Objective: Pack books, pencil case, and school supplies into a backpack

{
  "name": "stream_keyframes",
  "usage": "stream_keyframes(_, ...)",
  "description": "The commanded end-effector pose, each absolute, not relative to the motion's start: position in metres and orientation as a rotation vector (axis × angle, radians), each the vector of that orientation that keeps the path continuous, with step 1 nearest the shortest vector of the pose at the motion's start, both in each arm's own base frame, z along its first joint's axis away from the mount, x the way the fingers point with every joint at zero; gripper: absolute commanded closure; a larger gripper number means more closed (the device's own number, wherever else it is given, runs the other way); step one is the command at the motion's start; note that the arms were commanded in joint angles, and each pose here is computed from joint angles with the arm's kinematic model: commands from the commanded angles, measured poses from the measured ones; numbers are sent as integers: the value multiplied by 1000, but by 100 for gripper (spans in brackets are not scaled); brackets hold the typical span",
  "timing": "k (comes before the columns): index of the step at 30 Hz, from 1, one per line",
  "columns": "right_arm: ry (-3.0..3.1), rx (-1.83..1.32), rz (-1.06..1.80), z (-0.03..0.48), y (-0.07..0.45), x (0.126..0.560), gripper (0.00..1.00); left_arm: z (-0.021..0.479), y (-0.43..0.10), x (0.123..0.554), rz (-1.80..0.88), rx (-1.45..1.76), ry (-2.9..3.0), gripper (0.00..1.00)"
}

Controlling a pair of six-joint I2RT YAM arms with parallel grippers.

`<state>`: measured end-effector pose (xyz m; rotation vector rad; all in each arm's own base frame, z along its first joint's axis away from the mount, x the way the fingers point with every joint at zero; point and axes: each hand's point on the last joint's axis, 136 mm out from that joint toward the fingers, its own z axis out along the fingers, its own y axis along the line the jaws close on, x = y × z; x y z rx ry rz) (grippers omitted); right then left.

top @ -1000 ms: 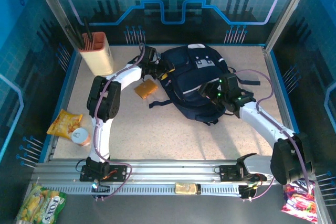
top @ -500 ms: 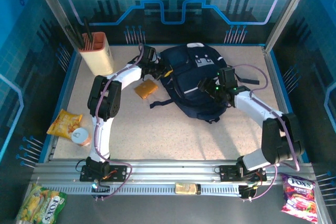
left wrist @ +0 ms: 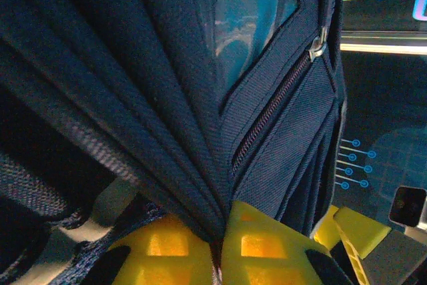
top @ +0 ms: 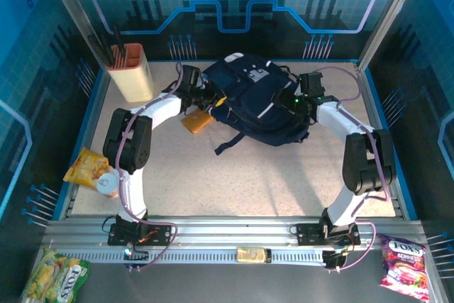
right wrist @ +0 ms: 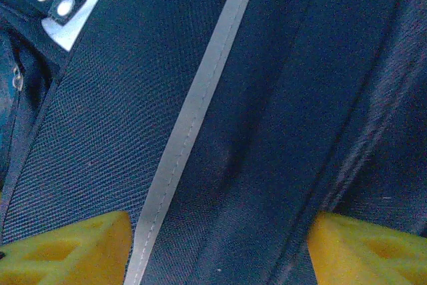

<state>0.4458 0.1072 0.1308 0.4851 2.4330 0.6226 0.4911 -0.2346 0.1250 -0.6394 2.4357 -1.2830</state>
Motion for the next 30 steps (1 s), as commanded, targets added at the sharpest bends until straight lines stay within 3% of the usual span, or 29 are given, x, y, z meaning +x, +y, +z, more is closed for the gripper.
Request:
stream_keyframes(1, 2412, 425, 411, 166, 89, 422, 28, 165, -250, 475, -1427, -527, 2393, 100)
stream_keyframes(6, 2468, 374, 328, 169, 98, 386, 27, 170, -249, 474, -1435, -537, 2374, 100)
stream_keyframes(13, 2497, 185, 467, 173, 202, 358, 35, 169, -251, 475, -1446, -551, 2363, 100)
stream_keyframes(20, 2464, 132, 569, 167, 289, 364, 47, 174, -253, 473, -1484, -546, 2339, 100)
stream_keyframes(26, 2443, 223, 533, 153, 310, 383, 60, 177, -255, 470, -1515, -543, 2318, 100)
stream_keyframes(30, 2432, 245, 485, 145, 313, 397, 63, 179, -257, 470, -1548, -544, 2294, 100)
